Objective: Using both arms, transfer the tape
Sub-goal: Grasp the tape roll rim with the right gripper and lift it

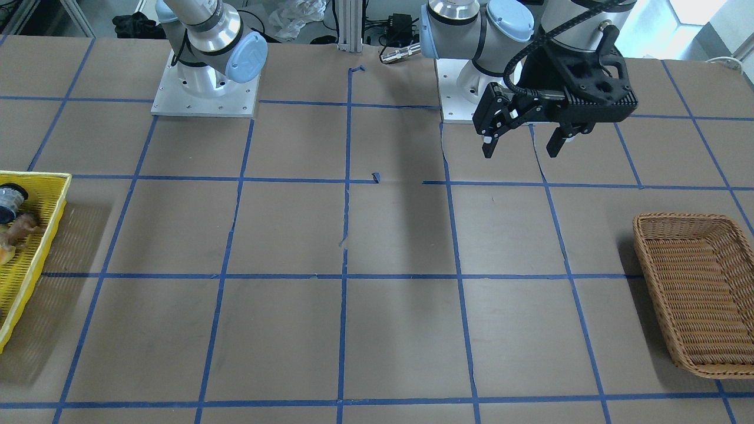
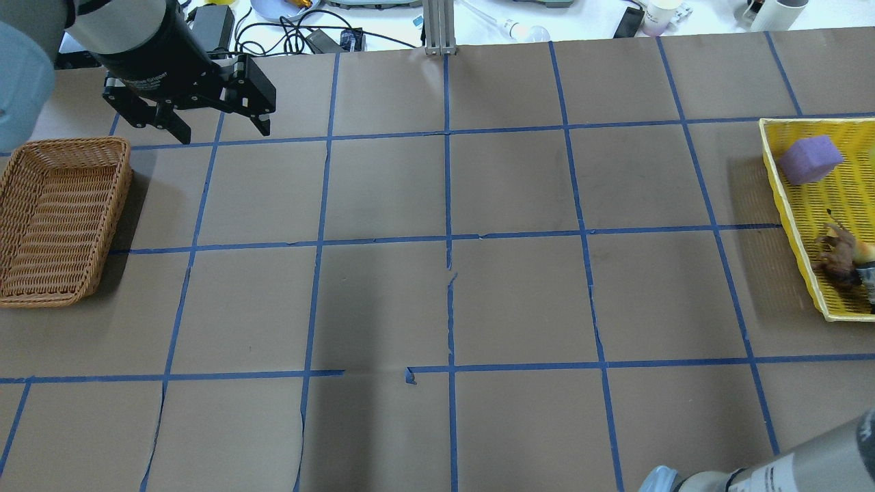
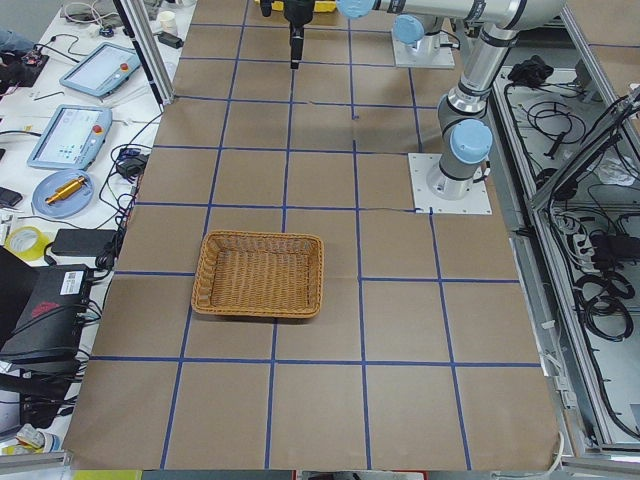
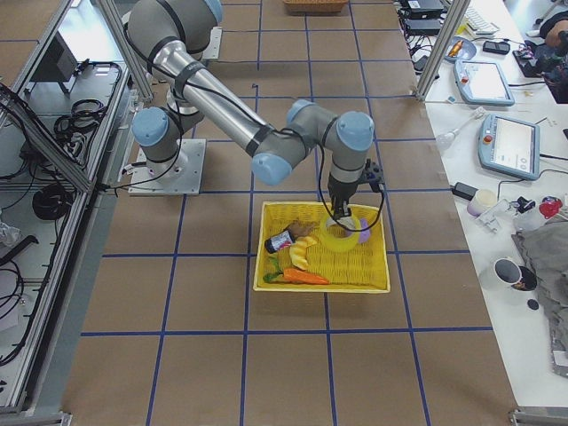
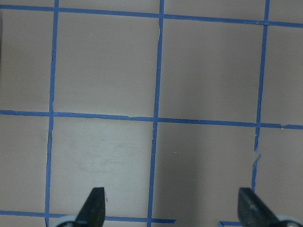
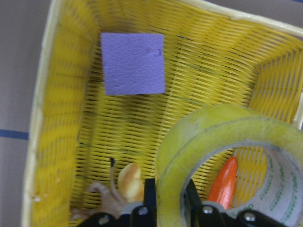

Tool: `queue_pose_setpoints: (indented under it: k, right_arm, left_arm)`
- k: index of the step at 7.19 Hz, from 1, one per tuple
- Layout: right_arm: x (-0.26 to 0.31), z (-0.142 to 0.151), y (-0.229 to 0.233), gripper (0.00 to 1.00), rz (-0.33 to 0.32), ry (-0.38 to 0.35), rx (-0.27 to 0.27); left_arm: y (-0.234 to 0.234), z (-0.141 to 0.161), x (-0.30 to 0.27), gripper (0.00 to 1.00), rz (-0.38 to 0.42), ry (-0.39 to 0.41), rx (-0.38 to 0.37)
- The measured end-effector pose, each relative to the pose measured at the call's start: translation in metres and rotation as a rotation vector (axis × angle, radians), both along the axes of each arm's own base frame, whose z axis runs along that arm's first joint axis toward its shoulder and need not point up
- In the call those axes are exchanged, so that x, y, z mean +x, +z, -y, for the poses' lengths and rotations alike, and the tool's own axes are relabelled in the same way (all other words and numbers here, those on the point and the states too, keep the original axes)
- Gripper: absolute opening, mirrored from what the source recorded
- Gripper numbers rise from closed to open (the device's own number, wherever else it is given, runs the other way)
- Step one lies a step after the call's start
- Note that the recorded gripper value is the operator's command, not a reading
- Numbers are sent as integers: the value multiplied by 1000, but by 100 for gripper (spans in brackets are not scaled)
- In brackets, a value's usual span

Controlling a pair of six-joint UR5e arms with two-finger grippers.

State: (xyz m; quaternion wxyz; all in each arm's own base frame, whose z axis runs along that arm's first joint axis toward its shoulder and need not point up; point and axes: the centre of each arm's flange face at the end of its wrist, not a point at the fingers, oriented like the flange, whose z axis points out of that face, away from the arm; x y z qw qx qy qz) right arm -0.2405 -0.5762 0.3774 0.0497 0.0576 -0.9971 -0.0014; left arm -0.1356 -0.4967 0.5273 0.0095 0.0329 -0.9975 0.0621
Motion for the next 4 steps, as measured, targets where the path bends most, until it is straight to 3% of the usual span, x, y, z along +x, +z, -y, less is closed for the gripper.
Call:
queue_pose_setpoints:
  k: [2,4]
  right_arm:
    - [164,17,30,0,21,-122,4]
    - [341,18,13,0,48,-294,8]
  left_arm:
    - [0,0,0,100,1,0,-1]
    - [0,0,0,100,0,0,-1]
